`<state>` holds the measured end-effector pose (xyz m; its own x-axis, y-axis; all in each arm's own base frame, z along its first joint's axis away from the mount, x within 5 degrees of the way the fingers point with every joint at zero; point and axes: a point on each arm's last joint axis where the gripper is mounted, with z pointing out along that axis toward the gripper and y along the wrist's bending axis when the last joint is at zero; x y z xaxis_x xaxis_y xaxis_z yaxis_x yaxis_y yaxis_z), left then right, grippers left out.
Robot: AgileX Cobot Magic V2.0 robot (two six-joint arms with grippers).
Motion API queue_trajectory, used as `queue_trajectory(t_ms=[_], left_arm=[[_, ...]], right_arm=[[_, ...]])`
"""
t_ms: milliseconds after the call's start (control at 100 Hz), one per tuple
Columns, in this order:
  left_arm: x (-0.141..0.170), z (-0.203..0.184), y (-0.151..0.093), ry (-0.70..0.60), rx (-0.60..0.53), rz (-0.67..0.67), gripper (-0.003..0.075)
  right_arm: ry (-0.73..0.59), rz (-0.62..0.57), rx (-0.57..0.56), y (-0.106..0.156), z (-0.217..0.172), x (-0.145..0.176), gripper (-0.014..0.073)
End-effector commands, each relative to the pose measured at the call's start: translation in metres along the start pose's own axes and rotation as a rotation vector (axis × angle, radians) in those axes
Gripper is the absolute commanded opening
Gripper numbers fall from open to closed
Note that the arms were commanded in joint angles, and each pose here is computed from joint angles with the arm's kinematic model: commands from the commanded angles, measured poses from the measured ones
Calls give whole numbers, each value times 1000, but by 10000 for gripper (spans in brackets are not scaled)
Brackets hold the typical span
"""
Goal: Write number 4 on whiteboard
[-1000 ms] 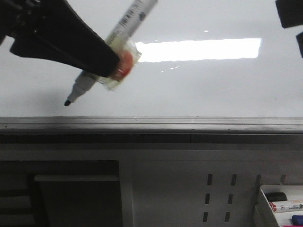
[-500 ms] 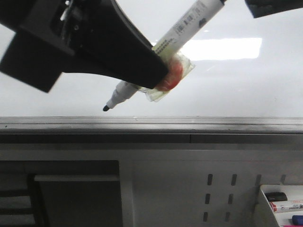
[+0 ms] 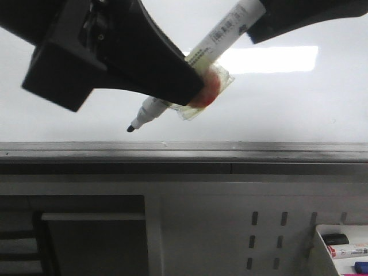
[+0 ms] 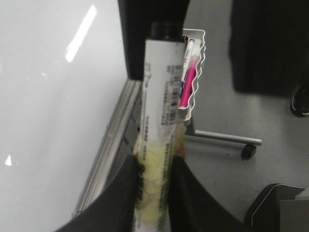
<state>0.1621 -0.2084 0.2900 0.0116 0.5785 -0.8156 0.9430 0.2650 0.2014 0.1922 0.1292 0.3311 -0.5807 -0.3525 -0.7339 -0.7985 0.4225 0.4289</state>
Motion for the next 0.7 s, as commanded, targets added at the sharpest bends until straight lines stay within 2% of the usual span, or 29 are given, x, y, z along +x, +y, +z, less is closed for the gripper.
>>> queue_trajectory(t_ms=[0,240,590,690], left_arm=[[-17,-9,5,-75,-53,-21,-20],[-17,-9,6,-78,-62,-21,-20],[-17,-9,7,-80,-70,-22,-20],[-17,-9,7,-81,-74,-22,-20]], right_arm=[[-65,-28,-13,8,1,-15,415],[-57,-32,-14,8,13,-16,398],[-47,-48,-22,9,13,-15,78],[-34,-59,-21,9,13,-14,-50]])
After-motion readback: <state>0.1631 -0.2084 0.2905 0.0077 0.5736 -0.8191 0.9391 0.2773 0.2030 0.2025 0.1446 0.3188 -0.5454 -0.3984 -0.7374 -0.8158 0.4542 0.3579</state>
